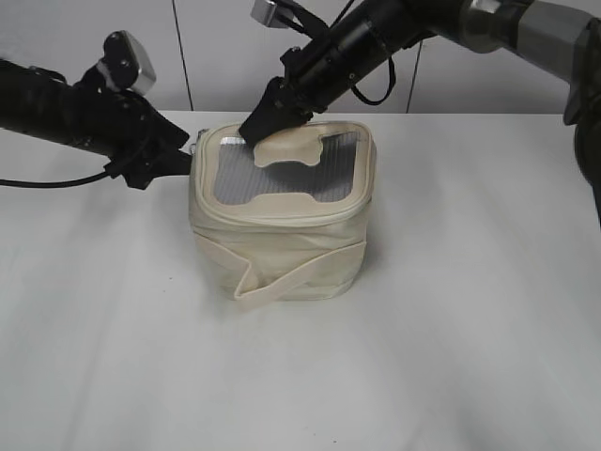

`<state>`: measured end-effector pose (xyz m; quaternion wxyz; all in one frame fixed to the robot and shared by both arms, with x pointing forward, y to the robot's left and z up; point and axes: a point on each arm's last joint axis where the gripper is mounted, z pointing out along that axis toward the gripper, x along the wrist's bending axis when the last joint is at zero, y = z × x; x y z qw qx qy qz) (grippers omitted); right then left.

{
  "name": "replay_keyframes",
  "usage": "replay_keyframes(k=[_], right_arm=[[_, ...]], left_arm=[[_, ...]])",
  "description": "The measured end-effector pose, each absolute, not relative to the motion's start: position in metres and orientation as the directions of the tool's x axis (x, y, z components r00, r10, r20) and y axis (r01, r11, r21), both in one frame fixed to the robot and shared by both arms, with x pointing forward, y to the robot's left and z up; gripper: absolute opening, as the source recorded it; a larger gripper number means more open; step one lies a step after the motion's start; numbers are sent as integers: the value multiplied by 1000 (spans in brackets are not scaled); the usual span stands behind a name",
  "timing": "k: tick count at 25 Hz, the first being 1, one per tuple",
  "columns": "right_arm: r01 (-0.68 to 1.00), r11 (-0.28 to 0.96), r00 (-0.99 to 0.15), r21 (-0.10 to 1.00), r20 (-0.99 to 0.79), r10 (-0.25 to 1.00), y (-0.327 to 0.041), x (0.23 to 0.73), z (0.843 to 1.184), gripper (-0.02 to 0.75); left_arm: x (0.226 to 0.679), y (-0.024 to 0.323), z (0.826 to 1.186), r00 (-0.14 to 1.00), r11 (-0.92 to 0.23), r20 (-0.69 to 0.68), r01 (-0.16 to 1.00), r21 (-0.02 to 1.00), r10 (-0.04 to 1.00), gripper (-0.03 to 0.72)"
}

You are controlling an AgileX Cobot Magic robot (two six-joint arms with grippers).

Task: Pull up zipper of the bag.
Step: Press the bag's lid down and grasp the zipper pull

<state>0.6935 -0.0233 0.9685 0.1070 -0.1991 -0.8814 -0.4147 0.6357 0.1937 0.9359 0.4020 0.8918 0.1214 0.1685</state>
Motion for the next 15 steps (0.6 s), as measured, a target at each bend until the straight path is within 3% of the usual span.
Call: replay_keyframes(k=[5, 7, 12, 15], right_arm=[[441, 575, -897, 689, 354, 263, -24, 694, 969, 60], [441, 575, -897, 689, 355, 263, -24, 694, 969, 59], [442, 575, -897, 689, 356, 263, -24, 694, 968, 59], [443, 574, -896, 689, 357, 264, -24, 694, 968, 59]], left_arm=[[641, 181, 935, 918, -647, 216, 55, 761, 333, 400], [642, 177, 935, 918, -649, 221, 49, 759, 328, 356], [638, 169, 934, 931, -668, 234, 15, 744, 281, 40], [636, 171, 931, 939, -701, 222, 26, 713, 261, -3]])
